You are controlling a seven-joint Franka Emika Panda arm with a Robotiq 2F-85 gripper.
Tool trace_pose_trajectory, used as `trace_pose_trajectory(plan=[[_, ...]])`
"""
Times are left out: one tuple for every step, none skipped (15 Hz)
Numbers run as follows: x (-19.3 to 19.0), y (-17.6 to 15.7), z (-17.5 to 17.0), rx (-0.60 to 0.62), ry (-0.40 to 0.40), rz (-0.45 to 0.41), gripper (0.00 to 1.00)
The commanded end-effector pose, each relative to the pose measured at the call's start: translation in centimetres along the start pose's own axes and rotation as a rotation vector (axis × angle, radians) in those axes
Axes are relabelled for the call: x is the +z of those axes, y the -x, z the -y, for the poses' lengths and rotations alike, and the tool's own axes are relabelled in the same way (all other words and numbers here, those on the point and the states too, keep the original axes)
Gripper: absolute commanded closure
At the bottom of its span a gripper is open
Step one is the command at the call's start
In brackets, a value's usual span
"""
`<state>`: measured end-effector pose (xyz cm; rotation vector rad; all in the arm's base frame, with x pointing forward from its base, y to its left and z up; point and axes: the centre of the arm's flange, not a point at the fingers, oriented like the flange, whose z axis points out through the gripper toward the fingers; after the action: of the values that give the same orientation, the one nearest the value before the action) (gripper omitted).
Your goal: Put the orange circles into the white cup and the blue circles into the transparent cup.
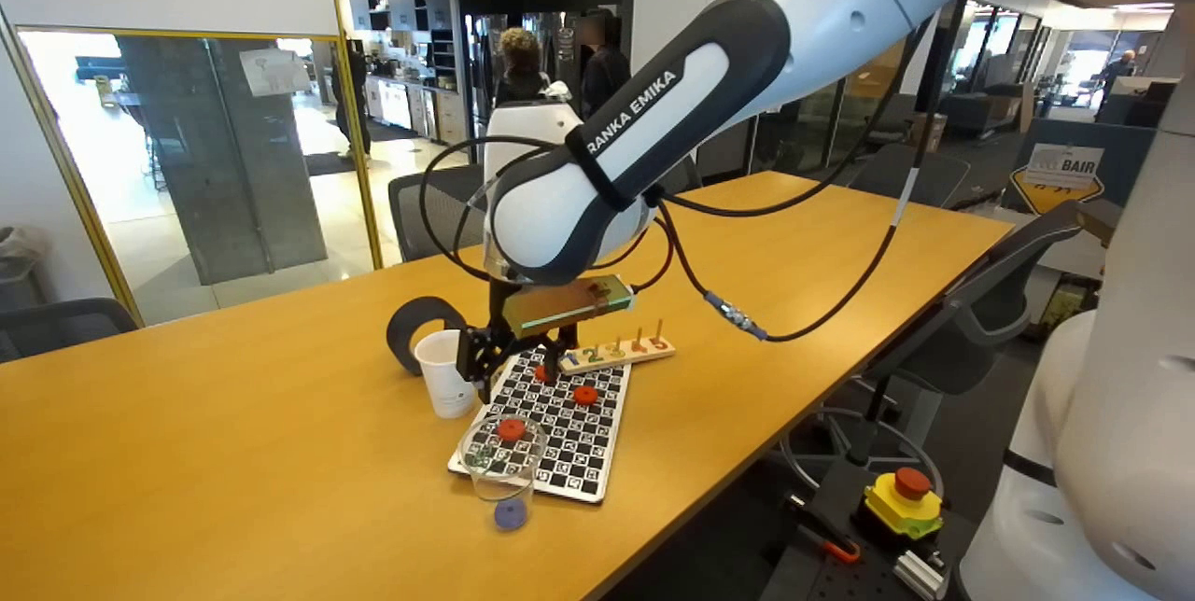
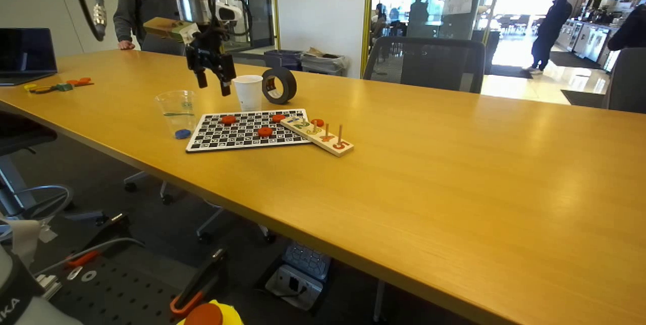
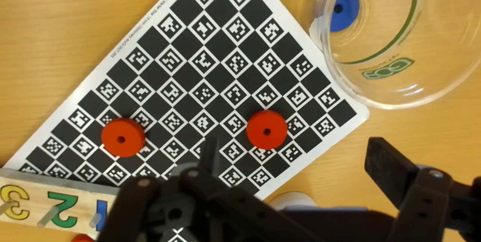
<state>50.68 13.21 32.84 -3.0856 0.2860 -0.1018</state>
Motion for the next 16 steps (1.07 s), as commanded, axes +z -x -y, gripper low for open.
trace_pose_trajectory(plan=[[2.9, -3.5, 1.0, 0.126, -0.013, -0.007, 0.0], [3.8, -4.0, 1.0, 0.159, -0.006, -0.006, 0.0], [4.5, -4.4, 1.0, 0.188, 0.003, -0.003, 0.0], [5.2, -4.7, 1.1, 0.216, 0.01, -0.004, 0.0], [5.9, -4.9, 1.2, 0.24, 0.015, 0.001, 0.0], [6.5, -5.1, 1.3, 0.261, 0.019, 0.005, 0.0], [7.0, -5.2, 1.3, 0.277, 0.02, 0.011, 0.0], [7.3, -5.2, 1.4, 0.288, 0.027, 0.019, 0.0], [7.5, -5.2, 1.6, 0.297, 0.04, 0.033, 0.0], [7.5, -4.9, 1.8, 0.302, 0.05, 0.043, 0.0], [7.5, -4.7, 2.0, 0.308, 0.057, 0.047, 0.0], [7.5, -4.2, 2.1, 0.313, 0.064, 0.049, 0.0], [7.5, -3.9, 2.2, 0.321, 0.07, 0.053, 0.0], [7.4, -3.6, 2.2, 0.331, 0.074, 0.05, 0.0], [7.4, -3.3, 2.1, 0.344, 0.079, 0.049, 0.0], [7.4, -3.0, 2.0, 0.354, 0.081, 0.047, 0.0]])
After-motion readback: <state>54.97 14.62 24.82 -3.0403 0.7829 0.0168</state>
